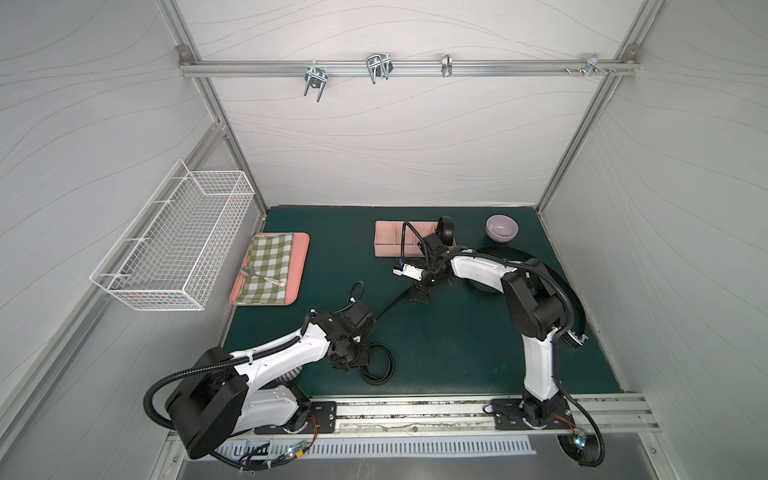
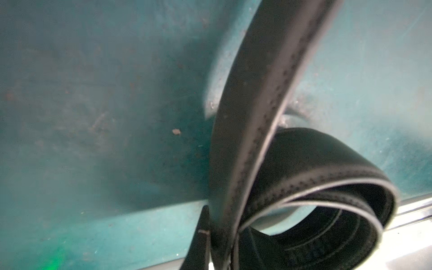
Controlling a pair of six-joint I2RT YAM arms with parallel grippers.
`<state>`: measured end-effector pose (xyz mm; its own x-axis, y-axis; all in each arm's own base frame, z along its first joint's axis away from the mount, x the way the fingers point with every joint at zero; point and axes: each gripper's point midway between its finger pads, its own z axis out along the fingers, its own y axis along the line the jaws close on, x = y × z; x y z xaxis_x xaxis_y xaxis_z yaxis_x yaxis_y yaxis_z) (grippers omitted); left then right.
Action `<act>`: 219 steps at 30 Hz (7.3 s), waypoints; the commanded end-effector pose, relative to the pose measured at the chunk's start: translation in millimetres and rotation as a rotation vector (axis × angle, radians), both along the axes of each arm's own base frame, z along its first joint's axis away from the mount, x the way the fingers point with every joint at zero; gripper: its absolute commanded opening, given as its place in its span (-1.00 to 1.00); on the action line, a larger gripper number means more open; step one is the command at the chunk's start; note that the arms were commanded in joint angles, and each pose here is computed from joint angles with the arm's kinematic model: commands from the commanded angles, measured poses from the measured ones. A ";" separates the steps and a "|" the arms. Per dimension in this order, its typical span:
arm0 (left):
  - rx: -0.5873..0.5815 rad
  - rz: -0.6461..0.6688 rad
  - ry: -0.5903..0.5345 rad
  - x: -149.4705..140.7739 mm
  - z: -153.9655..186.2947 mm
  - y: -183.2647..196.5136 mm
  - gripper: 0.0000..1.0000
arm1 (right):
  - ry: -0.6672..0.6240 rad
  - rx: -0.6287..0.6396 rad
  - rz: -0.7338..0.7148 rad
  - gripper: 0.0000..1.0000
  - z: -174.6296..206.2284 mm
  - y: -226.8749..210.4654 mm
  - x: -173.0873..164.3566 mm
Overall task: Place the belts into the storage roll
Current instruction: Roll the belt at the center of the board, then pick up the belt from the center of the board.
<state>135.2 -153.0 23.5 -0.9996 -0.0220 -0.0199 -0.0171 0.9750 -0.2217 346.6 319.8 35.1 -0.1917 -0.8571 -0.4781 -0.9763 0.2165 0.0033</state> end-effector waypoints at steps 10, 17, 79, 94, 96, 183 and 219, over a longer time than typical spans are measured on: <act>0.027 0.081 -0.071 47.3 11.8 14.4 -1.00 | 0.197 -0.201 -0.172 -0.95 -30.1 -47.9 -19.6; 0.093 0.128 -0.114 114.8 4.7 15.4 -1.00 | 0.415 -0.220 -0.516 -1.00 -21.6 -56.8 -95.1; 0.050 0.076 0.013 165.7 -15.4 -58.3 -1.00 | 1.023 0.513 -0.816 -0.40 33.0 14.7 -141.7; 0.041 0.070 0.065 163.0 -25.3 -113.8 -1.00 | 0.766 0.373 -0.913 0.22 32.7 -66.9 -76.1; 0.047 0.075 0.069 163.3 -24.7 -116.9 -1.00 | 0.760 0.341 -0.914 0.22 28.6 -66.2 -69.6; 0.328 -0.493 -0.494 94.6 8.5 -120.0 0.98 | 0.583 -0.394 -0.812 -1.00 -5.7 -121.3 -132.4; -0.068 -0.038 -0.422 86.3 63.9 -105.2 0.98 | 0.609 -0.408 -0.750 -1.00 -12.7 -105.3 -149.3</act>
